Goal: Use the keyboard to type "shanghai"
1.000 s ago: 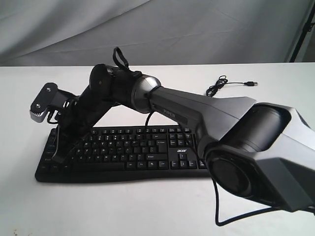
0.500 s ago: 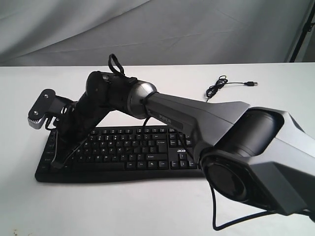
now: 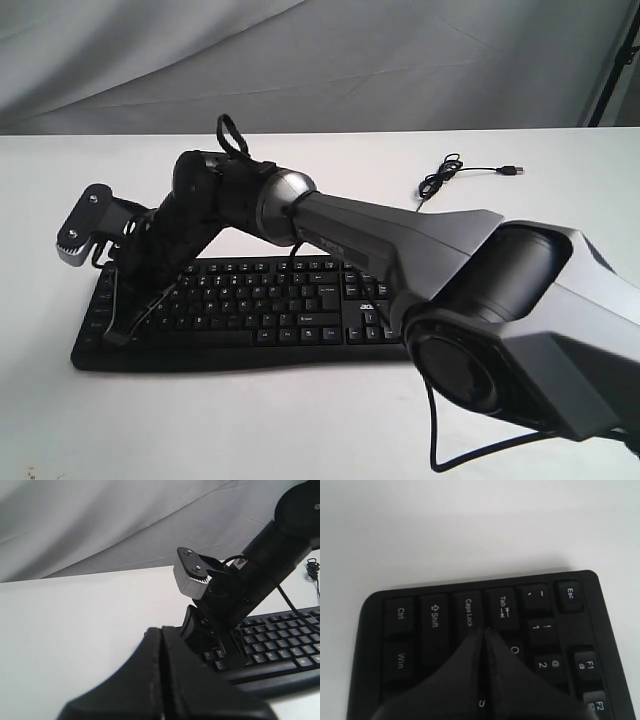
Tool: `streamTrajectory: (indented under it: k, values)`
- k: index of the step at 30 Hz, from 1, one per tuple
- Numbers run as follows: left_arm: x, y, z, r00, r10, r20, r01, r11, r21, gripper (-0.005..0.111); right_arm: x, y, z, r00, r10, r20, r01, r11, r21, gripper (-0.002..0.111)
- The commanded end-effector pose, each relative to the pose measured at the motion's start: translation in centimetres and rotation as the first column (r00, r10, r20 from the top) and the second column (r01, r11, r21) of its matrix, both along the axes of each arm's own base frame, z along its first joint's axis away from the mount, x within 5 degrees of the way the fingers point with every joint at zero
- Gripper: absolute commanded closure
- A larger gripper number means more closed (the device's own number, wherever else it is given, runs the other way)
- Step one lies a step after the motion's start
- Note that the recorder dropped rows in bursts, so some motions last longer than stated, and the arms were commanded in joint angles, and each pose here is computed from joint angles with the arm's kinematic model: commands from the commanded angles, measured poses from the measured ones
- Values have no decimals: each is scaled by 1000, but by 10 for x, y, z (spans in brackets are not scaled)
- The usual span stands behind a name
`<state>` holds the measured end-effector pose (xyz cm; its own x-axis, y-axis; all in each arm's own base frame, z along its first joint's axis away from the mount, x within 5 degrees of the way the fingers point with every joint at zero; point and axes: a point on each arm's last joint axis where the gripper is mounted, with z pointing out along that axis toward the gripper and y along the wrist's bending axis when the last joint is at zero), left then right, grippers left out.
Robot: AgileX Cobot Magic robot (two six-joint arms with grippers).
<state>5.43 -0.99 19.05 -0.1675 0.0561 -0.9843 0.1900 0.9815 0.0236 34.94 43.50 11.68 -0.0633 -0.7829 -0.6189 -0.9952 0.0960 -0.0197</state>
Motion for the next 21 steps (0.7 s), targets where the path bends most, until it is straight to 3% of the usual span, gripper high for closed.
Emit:
streamTrajectory:
  k: [1,16,21]
  values:
    - [0,0,-1,1000,-4,3,4,1000,-3,107,1,1,2,1000,-8,8,8,1000,7,108]
    - [0,0,-1,1000,-4,3,4,1000,-3,107,0,0,-6,1000,-15,-15,15,1000,-10,108]
    - [0,0,-1,1000,-4,3,4,1000,-3,107,1,-1,9,1000,-9,14,9,1000,0,108]
